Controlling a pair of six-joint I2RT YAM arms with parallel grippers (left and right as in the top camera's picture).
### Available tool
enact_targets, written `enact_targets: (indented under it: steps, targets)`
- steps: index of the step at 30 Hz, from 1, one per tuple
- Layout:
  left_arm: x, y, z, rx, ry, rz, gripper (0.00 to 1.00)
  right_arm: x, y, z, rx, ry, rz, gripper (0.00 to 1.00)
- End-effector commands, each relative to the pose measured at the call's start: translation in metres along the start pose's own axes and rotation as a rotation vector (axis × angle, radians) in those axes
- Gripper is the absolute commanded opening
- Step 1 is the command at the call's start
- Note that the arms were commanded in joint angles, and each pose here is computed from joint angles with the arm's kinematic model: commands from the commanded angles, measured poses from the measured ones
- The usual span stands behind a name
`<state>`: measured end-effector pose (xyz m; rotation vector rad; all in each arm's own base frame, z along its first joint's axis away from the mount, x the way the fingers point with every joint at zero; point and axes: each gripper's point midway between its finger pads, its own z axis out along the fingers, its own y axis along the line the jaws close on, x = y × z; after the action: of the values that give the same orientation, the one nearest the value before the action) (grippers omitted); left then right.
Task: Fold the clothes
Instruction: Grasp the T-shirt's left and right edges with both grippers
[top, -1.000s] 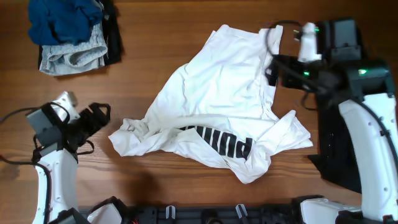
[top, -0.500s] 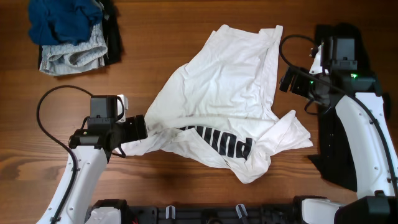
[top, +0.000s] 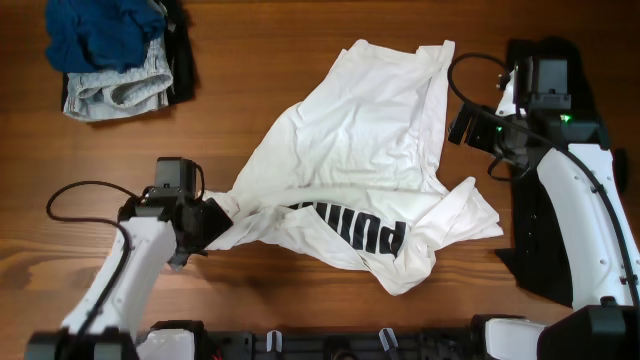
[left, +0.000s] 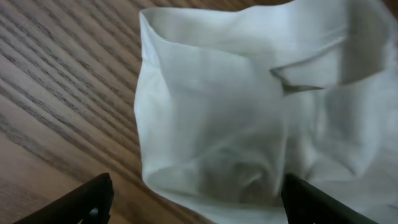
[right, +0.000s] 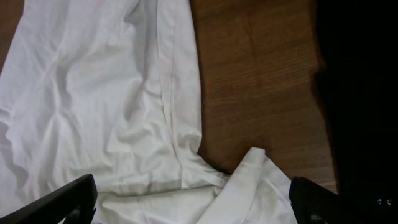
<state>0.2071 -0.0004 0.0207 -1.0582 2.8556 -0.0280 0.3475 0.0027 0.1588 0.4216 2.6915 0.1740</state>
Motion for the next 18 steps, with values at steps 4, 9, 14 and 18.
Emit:
enact_targets:
  steps: [4,9,14,18]
  targets:
    - [0.004,0.002,0.023,-0.047,0.069,-0.047,0.54,0.004,-0.004,0.005,0.018,0.020,0.019,1.00]
    - [-0.013,-0.013,0.024,0.015,0.002,-0.047,0.04,0.027,-0.011,0.003,0.049,0.114,0.048,0.51]
    - [-0.040,-0.035,0.021,0.111,-0.105,-0.048,0.04,0.061,-0.021,-0.004,0.100,0.252,0.097,0.37]
    - [-0.053,-0.035,0.019,0.100,-0.172,-0.046,0.04,0.085,-0.028,-0.010,0.141,0.346,0.145,0.40]
